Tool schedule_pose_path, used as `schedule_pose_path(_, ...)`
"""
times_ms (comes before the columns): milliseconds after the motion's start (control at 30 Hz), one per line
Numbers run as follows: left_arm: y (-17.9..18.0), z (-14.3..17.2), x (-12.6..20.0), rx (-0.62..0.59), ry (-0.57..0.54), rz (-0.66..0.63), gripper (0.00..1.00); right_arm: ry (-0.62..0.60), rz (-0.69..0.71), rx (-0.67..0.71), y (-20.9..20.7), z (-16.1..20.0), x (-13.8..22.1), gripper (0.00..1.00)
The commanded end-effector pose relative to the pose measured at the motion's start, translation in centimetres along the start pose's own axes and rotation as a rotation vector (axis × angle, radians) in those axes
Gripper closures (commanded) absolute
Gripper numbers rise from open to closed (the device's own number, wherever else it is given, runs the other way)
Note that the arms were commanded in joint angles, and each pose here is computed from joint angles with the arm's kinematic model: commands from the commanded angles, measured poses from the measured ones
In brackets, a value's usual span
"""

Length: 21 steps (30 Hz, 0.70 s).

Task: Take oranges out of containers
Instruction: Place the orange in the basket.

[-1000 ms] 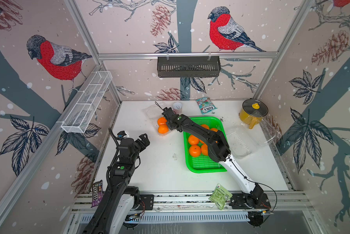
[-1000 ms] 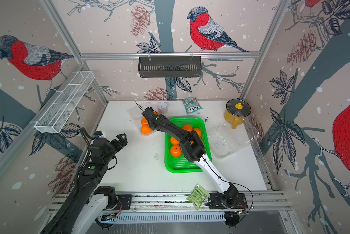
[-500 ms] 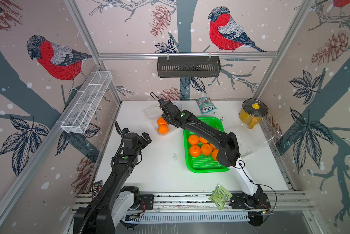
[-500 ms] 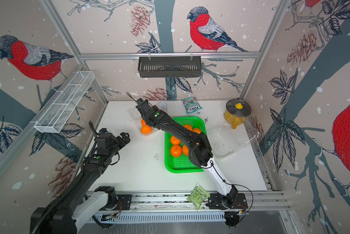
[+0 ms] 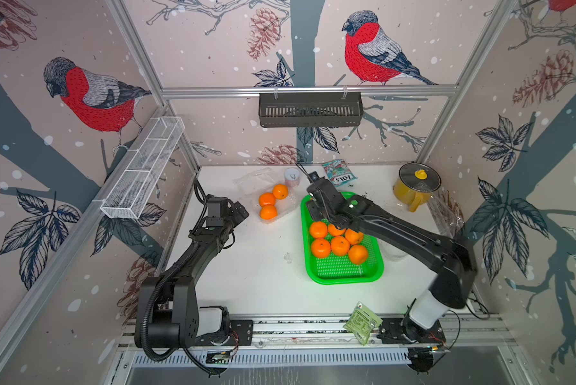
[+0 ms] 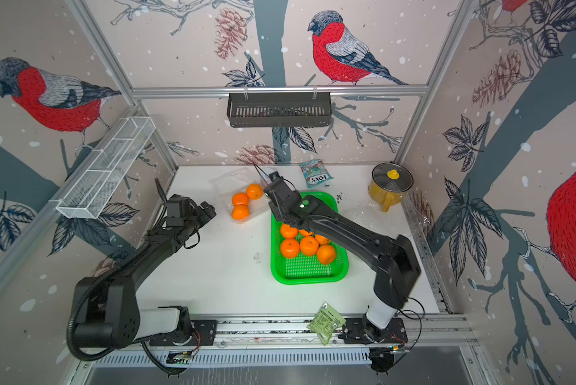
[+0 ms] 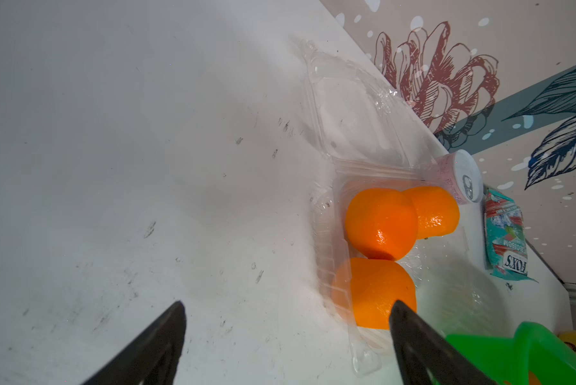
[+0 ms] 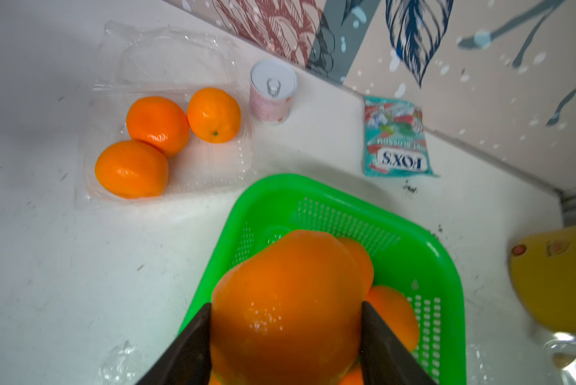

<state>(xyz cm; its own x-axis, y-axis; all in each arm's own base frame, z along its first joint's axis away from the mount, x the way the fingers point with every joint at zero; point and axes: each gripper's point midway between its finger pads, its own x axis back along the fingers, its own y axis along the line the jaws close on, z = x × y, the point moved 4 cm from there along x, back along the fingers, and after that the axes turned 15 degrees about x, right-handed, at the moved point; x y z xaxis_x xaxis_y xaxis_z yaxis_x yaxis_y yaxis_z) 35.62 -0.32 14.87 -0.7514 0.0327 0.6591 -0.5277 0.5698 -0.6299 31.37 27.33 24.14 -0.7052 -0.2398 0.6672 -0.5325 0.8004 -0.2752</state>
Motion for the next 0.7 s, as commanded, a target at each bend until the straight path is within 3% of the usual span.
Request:
schedule_pose_path(0, -0.6, -0.3, -1.1, 0.016, 0.060, 0.024, 0.08, -0.172, -0.206, -0.192, 0.2, 0.1, 0.1, 0.58)
schedule_pose_path(133, -0.6, -0.2, -2.1, 0.015, 0.098, 0.019, 0.11, -0.233, -0.298, -0.300, -1.1, 1.7, -1.3, 0.58)
schedule_pose_path(300, -1.2, 0.4, -2.3, 0.017, 0.135, 0.070, 0.11, -0.145, -0.330, -0.302, -0.4, 2.3, -4.9, 0.58)
schedule_pose_path(400, -1.3, 0.4, -2.1, 0.012, 0.140, 0.079, 0.03, -0.127, -0.316, -0.308, -0.1, 2.5, -6.6, 0.59)
schedule_pose_path(500, -1.4, 0.1, -2.0, 0.000, 0.129, 0.064, 0.03, -0.091, -0.290, -0.304, -0.1, 3.0, -8.3, 0.58)
schedule_pose_path(667, -1.4, -0.4, -2.1, -0.004, 0.109, 0.040, 0.05, -0.035, -0.271, -0.269, 0.4, 4.0, -10.0, 0.45)
